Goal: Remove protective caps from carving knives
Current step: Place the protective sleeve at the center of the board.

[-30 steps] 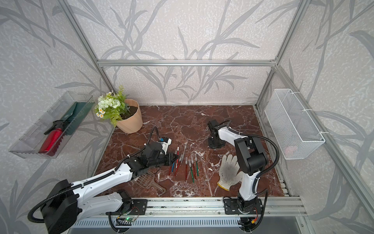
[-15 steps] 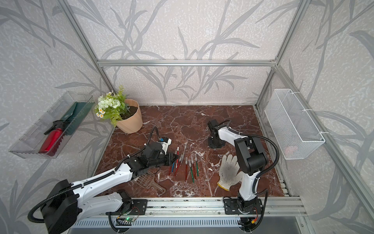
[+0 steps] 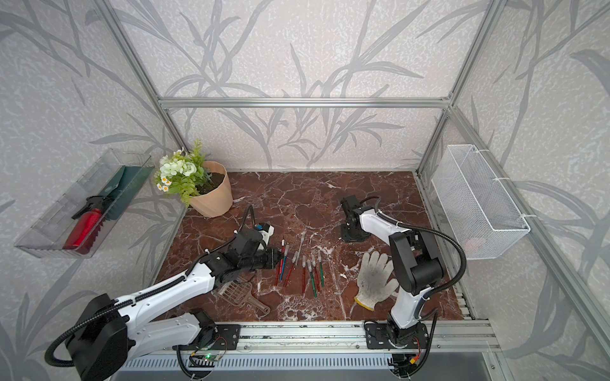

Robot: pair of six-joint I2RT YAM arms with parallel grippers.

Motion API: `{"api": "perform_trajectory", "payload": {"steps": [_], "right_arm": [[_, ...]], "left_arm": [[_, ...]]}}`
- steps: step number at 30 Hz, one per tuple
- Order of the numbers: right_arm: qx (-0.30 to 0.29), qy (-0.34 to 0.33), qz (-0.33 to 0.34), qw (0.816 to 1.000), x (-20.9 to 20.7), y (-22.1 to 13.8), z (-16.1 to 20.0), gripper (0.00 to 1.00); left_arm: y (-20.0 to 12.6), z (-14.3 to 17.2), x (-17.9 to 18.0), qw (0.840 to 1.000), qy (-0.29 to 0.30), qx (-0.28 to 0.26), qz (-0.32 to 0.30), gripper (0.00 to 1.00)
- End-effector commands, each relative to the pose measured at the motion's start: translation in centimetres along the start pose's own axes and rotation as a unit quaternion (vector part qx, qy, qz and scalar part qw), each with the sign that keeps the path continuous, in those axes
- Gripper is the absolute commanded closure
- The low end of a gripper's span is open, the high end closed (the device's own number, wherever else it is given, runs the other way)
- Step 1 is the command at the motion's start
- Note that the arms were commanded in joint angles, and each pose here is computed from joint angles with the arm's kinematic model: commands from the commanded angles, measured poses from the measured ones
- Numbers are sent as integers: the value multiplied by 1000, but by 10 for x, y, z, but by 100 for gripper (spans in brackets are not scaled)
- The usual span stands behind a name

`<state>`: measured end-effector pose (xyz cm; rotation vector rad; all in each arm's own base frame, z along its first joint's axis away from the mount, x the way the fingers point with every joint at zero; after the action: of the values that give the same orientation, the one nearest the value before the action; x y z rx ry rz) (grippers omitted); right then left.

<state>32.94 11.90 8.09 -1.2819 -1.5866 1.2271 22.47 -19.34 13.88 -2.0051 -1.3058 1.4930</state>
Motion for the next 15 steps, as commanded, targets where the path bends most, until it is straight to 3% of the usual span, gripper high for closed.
{"api": "perform_trajectory", "payload": {"steps": [1, 9, 15], "right_arm": [[-31, -8, 3, 999, 4, -22, 4, 62], [-99, -36, -41, 994, 28, -64, 23, 47], [-160, -54, -97, 981, 42, -101, 33, 23]], "left_arm": [[-8, -12, 9, 999, 7, -8, -35, 93], [-14, -37, 34, 993, 2, -10, -114, 93], [-9, -56, 42, 990, 1, -6, -141, 93]]}}
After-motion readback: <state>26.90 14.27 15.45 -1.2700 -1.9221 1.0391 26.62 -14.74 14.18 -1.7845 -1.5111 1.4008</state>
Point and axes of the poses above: each gripper's point midway between its finger pads, its own y axis out along the fingers, its own x axis along the line the jaws close on, z = x × y, the point moved 4 cm from there along -y, back along the fingers, and after that the axes turned 10 degrees about -y, right-handed, at the moved point
